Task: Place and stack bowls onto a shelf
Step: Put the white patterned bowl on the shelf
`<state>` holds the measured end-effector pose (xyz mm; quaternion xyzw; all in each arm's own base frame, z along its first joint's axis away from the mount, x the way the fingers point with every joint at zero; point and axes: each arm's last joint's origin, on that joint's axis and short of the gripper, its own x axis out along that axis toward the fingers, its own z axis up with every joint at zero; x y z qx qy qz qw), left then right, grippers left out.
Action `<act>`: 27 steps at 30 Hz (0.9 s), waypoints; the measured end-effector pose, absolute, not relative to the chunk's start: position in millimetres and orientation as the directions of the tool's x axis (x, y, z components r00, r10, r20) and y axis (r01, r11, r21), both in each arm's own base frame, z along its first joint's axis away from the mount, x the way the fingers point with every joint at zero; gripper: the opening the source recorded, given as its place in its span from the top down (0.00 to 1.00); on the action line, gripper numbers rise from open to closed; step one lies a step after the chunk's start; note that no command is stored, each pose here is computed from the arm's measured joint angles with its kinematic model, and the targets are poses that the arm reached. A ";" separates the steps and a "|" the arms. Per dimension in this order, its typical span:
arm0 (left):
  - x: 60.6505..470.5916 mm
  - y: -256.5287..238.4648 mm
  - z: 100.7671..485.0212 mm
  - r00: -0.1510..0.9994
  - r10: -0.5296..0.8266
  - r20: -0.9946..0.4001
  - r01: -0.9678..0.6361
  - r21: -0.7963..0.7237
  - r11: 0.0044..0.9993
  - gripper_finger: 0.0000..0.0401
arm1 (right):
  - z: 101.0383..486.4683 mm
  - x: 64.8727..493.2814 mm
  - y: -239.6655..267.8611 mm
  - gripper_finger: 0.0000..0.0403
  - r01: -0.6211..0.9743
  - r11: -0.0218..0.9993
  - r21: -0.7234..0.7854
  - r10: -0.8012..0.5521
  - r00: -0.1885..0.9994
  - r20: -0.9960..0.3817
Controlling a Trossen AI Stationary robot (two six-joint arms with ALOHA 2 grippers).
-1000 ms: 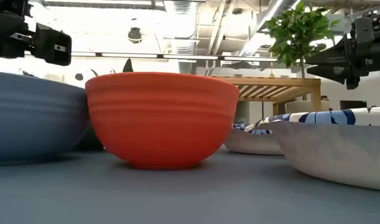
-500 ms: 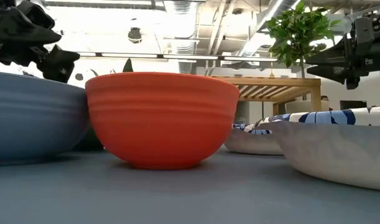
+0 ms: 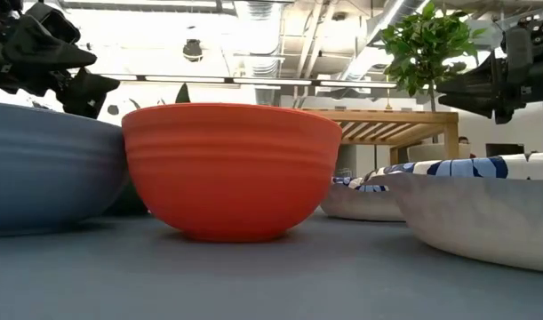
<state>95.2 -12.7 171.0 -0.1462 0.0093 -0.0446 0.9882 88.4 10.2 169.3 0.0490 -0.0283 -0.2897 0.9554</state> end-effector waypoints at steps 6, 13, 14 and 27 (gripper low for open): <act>95.3 -8.9 173.1 0.999 0.040 0.018 -0.033 -0.314 0.949 0.52 | 170.3 88.5 9.3 0.44 0.557 0.824 0.100 -0.562 0.826 0.033; 94.7 -4.7 175.5 0.982 0.187 0.041 -0.163 -0.332 0.929 0.52 | 172.9 88.4 9.3 0.44 0.516 0.791 0.328 -0.560 0.827 0.050; 94.5 -3.9 175.5 0.976 0.214 0.040 -0.189 -0.330 0.925 0.52 | 172.9 88.4 9.3 0.44 0.515 0.789 0.334 -0.560 0.827 0.050; 93.4 0.3 175.1 0.932 0.360 0.033 -0.323 -0.371 0.871 0.52 | 176.6 84.9 5.5 0.44 0.609 0.681 0.406 -0.682 0.730 0.049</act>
